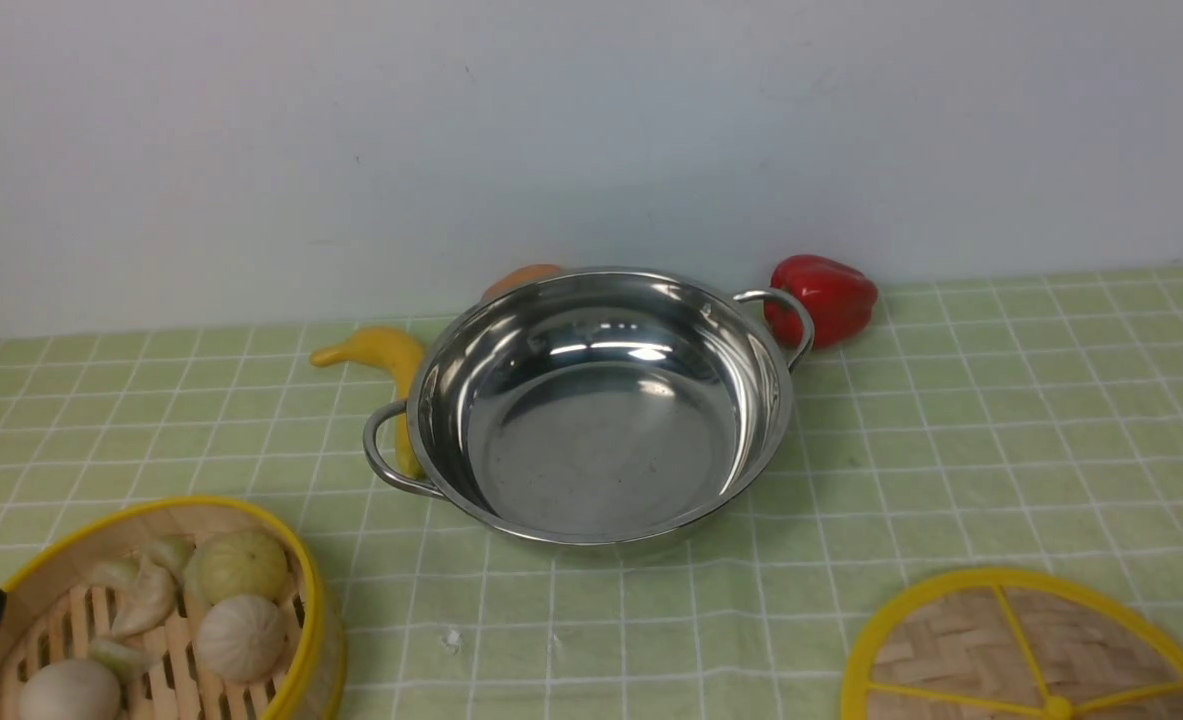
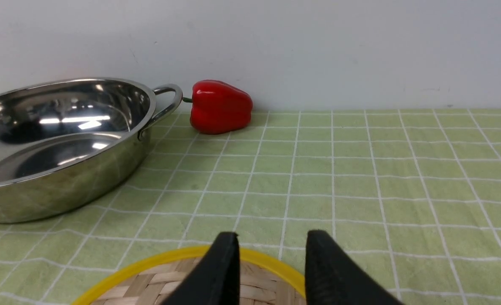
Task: Place the steamer in the pot on the green tablecloth, and put the lid on the steamer.
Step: 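Grasp the rim of the steamer basket holding the buns with the left gripper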
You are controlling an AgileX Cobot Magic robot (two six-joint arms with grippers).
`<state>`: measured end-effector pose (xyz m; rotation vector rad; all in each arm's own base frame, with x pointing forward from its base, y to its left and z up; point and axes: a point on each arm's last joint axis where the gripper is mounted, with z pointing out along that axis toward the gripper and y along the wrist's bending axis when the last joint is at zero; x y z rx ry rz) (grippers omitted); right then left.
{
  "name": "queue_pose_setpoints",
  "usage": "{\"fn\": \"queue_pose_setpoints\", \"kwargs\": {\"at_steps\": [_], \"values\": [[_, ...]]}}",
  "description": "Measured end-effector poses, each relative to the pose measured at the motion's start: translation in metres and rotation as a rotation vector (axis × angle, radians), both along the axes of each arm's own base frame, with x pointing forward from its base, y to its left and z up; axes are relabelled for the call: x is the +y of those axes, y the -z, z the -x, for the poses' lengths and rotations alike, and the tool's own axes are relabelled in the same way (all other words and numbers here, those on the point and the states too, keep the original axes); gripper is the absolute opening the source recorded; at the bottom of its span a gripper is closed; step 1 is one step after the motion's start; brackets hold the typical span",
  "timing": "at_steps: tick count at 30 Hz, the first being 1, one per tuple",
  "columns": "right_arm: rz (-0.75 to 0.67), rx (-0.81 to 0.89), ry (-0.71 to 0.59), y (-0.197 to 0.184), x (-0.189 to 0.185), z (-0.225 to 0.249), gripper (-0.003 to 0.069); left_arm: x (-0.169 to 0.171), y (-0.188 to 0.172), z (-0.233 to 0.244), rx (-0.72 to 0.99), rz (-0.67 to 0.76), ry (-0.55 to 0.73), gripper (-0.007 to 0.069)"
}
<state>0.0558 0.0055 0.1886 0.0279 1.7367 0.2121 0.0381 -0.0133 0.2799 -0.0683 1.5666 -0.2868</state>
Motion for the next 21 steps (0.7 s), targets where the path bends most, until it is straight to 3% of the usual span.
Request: {"fn": "queue_pose_setpoints", "kwargs": {"at_steps": [7,17,21], "values": [[0.000,0.000,0.000,0.000,0.000,0.000,0.0240,-0.014,-0.015,-0.005,0.335,-0.265,0.208,0.0557],[0.000,0.000,0.000,0.000,0.000,0.000,0.0240,-0.018,-0.010,-0.036,0.585,-0.295,0.334,0.0557],[0.000,0.000,0.000,0.000,0.000,0.000,0.0240,-0.017,0.007,-0.057,0.821,-0.278,0.368,0.0557]]}}
